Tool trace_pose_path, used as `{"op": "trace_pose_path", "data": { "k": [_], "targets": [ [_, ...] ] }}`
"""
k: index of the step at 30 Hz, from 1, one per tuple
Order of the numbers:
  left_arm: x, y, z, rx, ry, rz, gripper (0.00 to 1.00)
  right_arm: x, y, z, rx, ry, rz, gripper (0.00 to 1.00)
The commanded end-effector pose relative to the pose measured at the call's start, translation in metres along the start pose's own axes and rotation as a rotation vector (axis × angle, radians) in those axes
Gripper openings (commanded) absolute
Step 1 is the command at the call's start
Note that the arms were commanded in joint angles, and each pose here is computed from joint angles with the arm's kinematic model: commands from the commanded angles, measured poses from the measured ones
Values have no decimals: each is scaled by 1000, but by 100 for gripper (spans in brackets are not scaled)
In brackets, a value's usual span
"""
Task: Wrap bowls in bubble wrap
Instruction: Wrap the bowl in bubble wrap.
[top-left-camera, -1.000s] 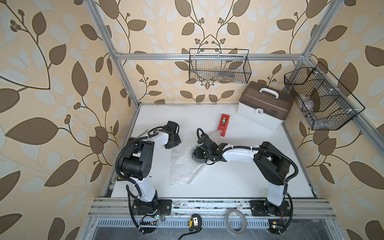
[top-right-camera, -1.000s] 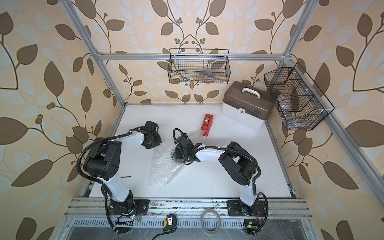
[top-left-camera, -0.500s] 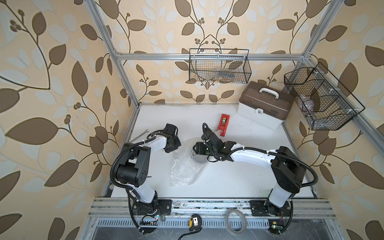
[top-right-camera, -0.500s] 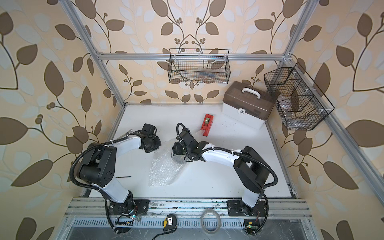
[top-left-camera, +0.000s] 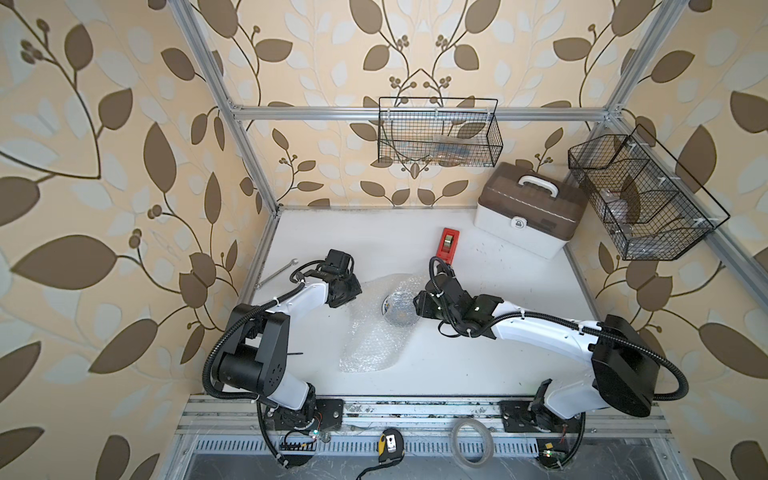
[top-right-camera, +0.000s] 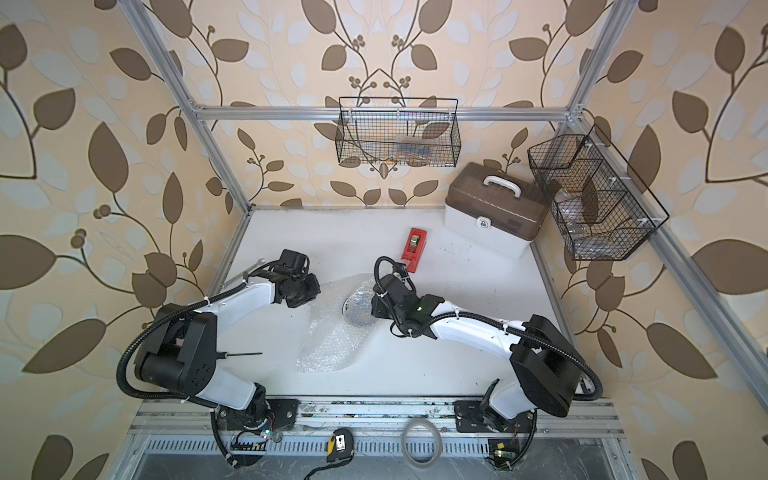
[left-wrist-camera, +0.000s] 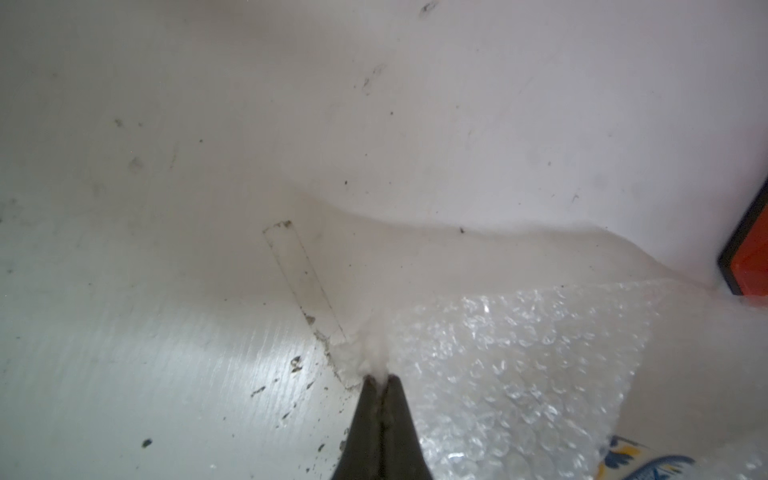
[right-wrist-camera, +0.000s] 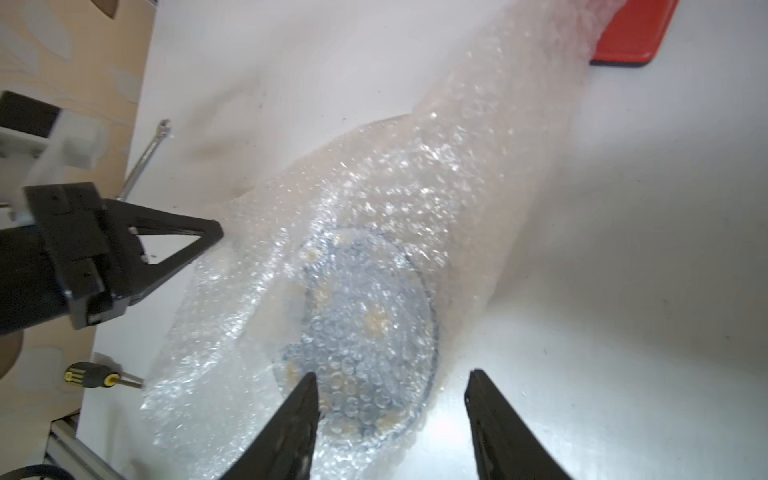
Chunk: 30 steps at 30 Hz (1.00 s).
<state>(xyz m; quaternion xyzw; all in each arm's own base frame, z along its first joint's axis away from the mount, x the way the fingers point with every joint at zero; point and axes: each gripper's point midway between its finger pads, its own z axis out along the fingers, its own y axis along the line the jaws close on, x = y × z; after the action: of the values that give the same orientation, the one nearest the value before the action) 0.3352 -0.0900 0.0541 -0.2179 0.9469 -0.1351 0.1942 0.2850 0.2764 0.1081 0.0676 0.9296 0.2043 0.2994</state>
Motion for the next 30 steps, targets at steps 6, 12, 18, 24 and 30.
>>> {"op": "trace_pose_path", "data": {
  "k": [6, 12, 18, 24, 30],
  "targets": [
    [6, -6, -13, 12, -9, 4, 0, 26, -12, 24, 27, 78, 53, 57],
    [9, -8, -12, 19, -6, 8, 0, 38, -9, 40, 23, 128, 52, 54],
    [11, -16, -24, 56, -26, 19, 0, 53, -10, 56, 59, 172, 32, 46],
    [18, -26, -40, 107, -47, 32, 0, 55, -12, 66, 70, 170, 37, 38],
    [31, -46, -59, 195, -50, 72, 0, 51, -14, 72, 91, 164, 35, 30]
  ]
}}
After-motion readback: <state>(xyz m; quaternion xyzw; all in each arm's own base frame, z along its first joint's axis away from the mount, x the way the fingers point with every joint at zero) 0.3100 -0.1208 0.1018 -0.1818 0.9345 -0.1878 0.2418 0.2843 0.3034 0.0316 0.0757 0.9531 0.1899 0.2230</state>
